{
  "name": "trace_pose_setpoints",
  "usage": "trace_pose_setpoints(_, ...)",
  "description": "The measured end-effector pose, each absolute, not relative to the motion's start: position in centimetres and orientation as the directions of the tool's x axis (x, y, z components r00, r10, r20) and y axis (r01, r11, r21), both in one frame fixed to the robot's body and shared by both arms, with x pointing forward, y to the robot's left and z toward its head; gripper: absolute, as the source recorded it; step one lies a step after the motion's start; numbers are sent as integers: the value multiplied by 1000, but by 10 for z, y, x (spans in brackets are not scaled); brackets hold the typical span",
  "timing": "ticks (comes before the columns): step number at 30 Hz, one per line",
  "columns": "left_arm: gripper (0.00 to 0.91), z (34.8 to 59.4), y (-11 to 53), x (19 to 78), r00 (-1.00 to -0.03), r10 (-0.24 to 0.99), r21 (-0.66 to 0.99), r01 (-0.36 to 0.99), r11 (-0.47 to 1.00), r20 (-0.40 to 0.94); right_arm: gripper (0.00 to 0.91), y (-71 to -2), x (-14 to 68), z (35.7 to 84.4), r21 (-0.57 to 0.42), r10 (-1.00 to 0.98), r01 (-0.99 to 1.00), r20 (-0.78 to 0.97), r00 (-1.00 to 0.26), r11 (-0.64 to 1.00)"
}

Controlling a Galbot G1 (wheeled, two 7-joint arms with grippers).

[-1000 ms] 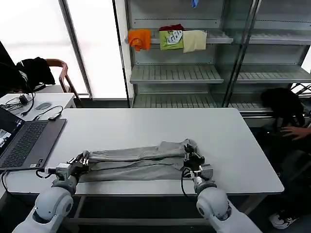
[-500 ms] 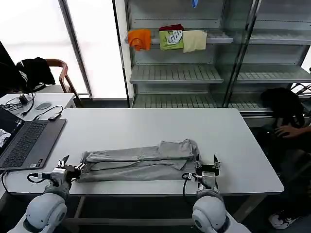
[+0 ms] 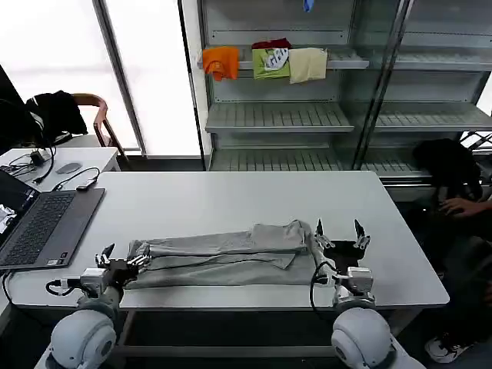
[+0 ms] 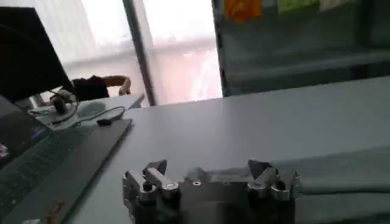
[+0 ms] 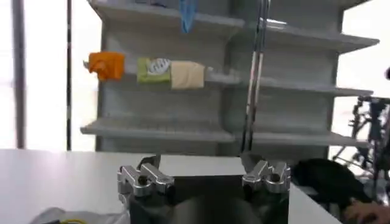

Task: Fold and organize the clothes.

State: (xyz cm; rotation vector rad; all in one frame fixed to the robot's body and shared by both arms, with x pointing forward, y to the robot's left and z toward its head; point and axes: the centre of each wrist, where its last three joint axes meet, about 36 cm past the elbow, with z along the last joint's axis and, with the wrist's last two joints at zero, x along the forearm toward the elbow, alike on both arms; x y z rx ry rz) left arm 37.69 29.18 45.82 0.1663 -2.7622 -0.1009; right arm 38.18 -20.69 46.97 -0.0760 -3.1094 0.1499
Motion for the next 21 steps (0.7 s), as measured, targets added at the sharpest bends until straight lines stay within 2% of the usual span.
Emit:
trace_pose_setpoints(9,907,438,282,385,-925,-133,-79,-171,982,355,907,-249,381,469,-48,-68,-67,-16,-998,997)
trace_pose_setpoints(21,907,414,292,400,-912,-159,-160,-234,959,378,907,-278,373,468,-16,-108,-107,-50,-993,994)
